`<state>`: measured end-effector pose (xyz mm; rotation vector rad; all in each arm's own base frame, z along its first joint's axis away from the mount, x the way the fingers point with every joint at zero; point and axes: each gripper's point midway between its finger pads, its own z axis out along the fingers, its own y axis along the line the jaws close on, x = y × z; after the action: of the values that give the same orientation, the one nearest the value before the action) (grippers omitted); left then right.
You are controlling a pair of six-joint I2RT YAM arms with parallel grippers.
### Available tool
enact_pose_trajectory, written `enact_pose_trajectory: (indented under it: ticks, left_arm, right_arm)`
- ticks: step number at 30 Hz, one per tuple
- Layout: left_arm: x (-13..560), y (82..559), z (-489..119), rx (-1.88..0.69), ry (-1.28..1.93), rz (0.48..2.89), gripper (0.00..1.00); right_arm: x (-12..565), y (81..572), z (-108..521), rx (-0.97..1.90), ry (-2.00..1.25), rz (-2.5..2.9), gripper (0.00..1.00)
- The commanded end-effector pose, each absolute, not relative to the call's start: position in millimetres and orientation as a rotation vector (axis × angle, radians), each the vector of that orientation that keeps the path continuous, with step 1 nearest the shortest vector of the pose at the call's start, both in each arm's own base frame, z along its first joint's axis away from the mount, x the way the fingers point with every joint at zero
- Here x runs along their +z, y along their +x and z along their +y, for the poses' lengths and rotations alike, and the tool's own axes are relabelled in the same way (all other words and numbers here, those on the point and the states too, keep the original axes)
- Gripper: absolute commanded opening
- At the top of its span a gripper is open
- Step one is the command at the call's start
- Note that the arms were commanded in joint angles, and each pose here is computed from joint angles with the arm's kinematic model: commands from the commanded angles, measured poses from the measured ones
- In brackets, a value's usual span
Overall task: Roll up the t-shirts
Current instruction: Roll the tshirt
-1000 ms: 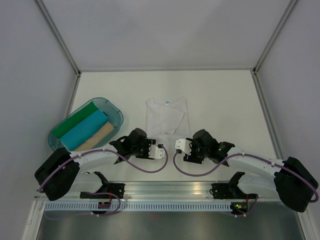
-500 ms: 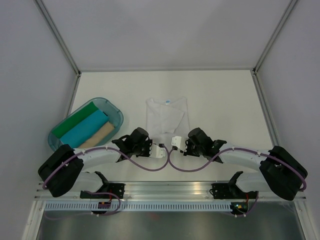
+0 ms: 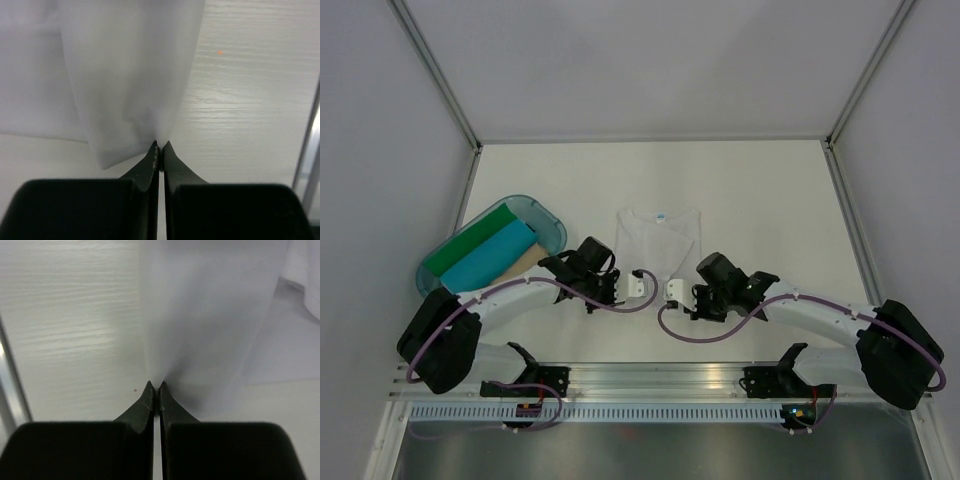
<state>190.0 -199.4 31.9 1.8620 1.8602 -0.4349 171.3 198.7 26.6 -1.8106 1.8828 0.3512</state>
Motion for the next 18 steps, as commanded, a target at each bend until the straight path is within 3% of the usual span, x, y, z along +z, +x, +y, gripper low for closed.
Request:
enact_pose_trajectory:
  ticks: [1, 8, 18]
  left_arm:
    - [55.2, 143.6, -201.1, -0.723, 1.884, 1.943, 0.02]
    - [99.8, 96.3, -192.3, -1.071, 1.930, 1.949, 0.02]
    - [89.8, 162.6, -190.4, -1.219, 1.612, 2.195, 0.02]
  right_arm:
    - [52.3, 129.1, 201.1, 0.596, -1.946, 1.837, 0.00]
    - [83.9, 90.5, 199.3, 0.851, -2.071, 1.734, 0.00]
    - [87.0, 148.5, 224.3, 1.007, -1.738, 1.837, 0.00]
